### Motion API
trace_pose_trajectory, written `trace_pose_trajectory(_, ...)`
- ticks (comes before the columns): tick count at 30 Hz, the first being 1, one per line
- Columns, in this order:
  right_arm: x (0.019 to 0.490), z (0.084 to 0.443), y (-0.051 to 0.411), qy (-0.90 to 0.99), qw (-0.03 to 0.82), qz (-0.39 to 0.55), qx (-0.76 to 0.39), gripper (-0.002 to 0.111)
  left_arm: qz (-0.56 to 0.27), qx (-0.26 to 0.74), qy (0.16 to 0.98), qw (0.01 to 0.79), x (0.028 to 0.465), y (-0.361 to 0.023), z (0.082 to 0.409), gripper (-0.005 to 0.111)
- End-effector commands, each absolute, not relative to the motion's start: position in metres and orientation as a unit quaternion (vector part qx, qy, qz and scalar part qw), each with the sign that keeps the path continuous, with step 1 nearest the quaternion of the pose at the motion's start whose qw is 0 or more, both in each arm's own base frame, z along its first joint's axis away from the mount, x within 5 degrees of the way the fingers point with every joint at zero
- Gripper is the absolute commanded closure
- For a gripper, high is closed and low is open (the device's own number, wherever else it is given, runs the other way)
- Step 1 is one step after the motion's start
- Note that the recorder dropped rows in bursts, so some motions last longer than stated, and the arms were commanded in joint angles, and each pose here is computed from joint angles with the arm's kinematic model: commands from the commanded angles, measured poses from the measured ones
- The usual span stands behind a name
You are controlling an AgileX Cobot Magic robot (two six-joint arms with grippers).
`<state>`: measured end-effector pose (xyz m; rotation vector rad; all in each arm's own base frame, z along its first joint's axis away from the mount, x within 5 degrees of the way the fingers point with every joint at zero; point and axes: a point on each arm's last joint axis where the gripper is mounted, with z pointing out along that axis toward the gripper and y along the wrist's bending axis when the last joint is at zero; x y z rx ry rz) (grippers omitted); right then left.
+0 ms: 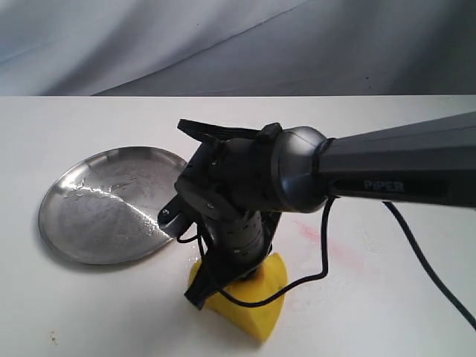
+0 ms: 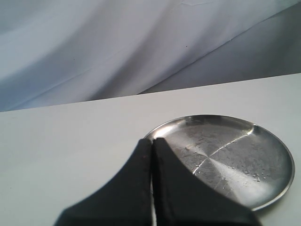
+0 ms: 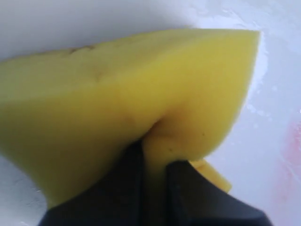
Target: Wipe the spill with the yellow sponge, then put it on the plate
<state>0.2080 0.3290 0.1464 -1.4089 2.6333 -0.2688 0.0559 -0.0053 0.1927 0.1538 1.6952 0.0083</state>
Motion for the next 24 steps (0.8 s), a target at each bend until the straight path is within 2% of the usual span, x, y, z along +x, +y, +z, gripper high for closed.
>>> trace_pose_trajectory(1, 0.202, 0.169, 0.338, 0.876, 0.115, -0.035, -0.467, 0.108, 0.002, 0.065, 0.745, 0.664, 0.056, -0.005, 0.195, 0.107)
trace_pose_trajectory(8, 0.219, 0.213, 0.347, 0.872, 0.198, -0.037, -0.446, 0.108, 0.002, 0.065, 0.745, 0.664, 0.056, -0.005, 0.195, 0.107)
trace_pose_trajectory(14, 0.242, 0.246, 0.377, 0.866, 0.262, 0.004, -0.427, 0.108, 0.002, 0.065, 0.745, 0.664, 0.056, -0.005, 0.195, 0.107)
trace_pose_trajectory(18, 0.267, 0.245, 0.399, 0.871, 0.28, 0.021, -0.404, 0.108, 0.002, 0.065, 0.745, 0.664, 0.056, -0.005, 0.195, 0.107)
trace_pose_trajectory(24, 0.303, 0.223, 0.418, 0.894, 0.265, 0.078, -0.352, 0.108, 0.002, 0.065, 0.745, 0.664, 0.056, -0.005, 0.195, 0.107)
